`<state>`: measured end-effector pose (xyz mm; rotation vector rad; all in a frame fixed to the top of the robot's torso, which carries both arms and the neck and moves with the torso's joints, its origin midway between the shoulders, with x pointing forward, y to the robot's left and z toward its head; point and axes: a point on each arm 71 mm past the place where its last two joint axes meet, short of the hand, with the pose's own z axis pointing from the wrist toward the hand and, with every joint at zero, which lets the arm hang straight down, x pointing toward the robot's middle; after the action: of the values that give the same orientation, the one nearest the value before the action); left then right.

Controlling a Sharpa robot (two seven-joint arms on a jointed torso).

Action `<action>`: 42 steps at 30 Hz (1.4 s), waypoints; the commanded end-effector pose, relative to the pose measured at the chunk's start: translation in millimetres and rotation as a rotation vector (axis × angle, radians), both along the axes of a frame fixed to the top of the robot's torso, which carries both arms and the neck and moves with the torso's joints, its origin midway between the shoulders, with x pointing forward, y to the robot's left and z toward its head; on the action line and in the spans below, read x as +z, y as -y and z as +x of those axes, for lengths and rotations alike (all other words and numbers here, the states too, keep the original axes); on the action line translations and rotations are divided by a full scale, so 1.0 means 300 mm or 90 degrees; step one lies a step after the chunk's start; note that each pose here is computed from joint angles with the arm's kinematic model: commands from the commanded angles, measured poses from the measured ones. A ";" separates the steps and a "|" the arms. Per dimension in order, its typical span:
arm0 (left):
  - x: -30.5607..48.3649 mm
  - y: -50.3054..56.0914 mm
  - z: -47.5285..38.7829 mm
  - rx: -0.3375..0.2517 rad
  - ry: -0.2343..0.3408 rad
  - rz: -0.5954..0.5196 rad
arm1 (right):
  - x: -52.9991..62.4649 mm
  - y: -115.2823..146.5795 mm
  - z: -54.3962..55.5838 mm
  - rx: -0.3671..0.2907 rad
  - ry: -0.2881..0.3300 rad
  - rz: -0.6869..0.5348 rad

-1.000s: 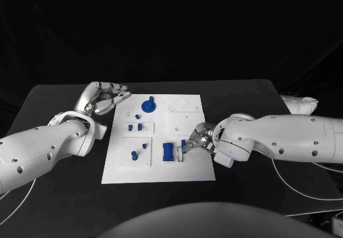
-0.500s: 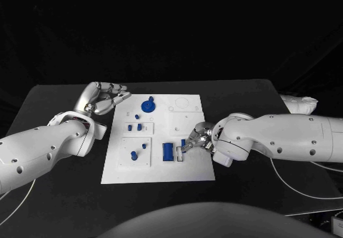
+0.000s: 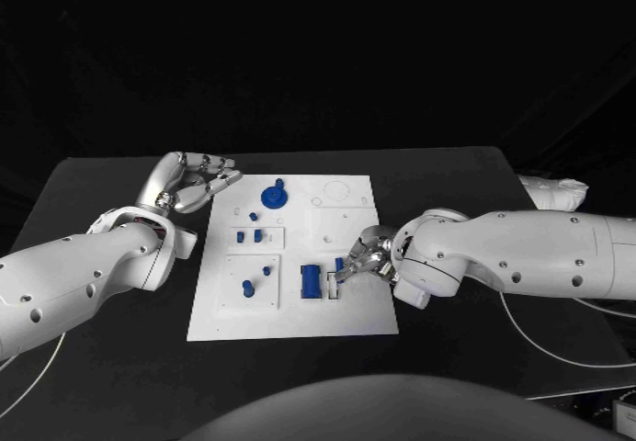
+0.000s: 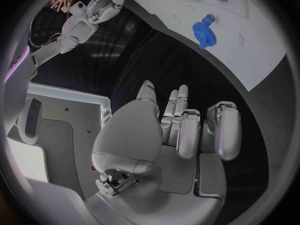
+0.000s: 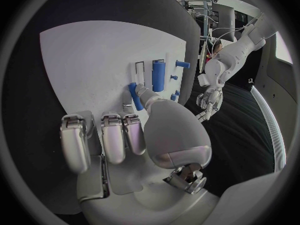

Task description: Assemble the parts on the task board

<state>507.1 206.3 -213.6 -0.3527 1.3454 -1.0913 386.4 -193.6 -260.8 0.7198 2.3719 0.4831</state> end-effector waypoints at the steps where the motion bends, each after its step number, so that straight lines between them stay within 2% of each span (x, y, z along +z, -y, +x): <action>1: 0.001 0.009 -0.001 -0.011 -0.001 0.000 | -0.033 0.009 -0.012 -0.005 -0.023 -0.014; 24: 0.000 0.013 -0.001 -0.012 -0.002 0.000 | -0.028 0.042 -0.014 -0.028 -0.014 -0.003; 42: -0.001 0.015 0.000 -0.013 -0.003 0.001 | -0.030 0.061 -0.029 -0.054 -0.037 0.030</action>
<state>507.4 204.6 -214.0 -0.3505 1.3485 -1.0927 381.3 -208.3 -262.5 0.8318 2.3512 0.5233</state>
